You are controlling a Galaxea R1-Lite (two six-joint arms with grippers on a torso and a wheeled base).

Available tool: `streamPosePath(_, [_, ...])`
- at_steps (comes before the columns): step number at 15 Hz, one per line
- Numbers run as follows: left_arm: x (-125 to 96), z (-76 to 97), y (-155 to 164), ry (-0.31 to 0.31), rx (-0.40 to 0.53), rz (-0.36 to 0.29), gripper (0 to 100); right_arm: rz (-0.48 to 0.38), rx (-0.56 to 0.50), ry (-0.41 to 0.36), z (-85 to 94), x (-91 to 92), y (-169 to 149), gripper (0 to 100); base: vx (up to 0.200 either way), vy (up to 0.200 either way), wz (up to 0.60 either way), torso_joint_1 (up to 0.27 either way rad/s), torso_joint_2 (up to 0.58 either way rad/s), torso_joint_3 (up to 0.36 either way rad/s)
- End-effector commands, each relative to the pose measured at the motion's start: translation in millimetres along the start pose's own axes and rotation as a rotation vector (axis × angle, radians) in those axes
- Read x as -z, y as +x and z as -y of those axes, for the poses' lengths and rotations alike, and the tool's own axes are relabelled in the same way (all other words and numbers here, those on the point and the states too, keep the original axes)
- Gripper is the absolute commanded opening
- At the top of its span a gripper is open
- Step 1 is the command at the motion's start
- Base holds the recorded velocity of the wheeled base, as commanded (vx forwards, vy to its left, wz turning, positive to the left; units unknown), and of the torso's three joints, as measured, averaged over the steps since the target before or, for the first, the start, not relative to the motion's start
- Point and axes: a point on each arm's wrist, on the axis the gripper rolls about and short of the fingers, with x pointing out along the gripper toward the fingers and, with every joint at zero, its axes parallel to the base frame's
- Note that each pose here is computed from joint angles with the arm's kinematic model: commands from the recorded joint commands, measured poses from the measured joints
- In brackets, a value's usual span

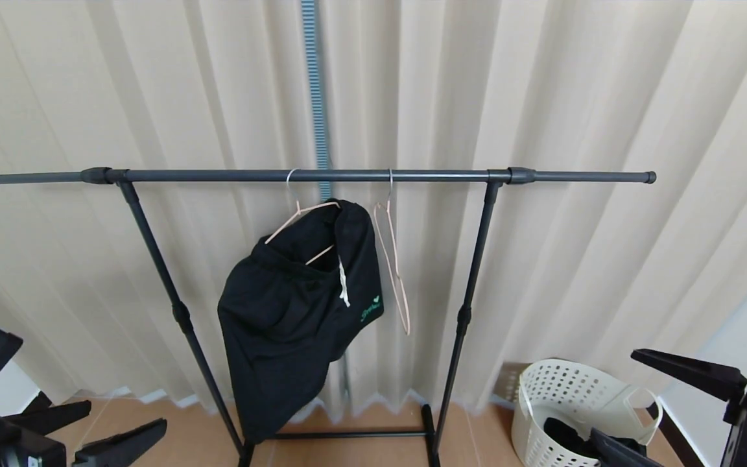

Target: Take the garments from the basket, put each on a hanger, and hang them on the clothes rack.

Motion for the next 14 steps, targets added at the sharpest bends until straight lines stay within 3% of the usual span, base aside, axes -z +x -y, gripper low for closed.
streamPosePath(1, [32,-2.5,-16,0.0,-0.002,0.038,100,0.051,0.022,-0.003,-7.5,12.6,-29,100,0.0,0.0,0.0,0.0,0.0,0.0])
streamPosePath(5, [68,-5.4,-29,0.003,-0.001,0.081,100,-0.013,0.023,0.012,-22.0,40.3,-69,100,0.0,0.0,0.0,0.0,0.0,0.0])
streamPosePath(8, [93,-7.1,-40,0.006,0.0,0.1,100,0.038,0.126,0.022,-31.2,61.1,-96,100,0.0,0.0,0.0,0.0,0.0,0.0])
streamPosePath(11, [106,-8.0,-49,0.01,-0.008,0.122,100,0.073,0.21,0.093,-33.5,67.9,-104,100,0.0,0.0,0.0,0.0,0.0,0.0])
streamPosePath(14, [114,-9.4,-53,0.022,-0.06,0.167,100,0.071,0.328,0.105,-34.0,69.0,-105,100,0.0,0.0,0.0,0.0,0.0,0.0])
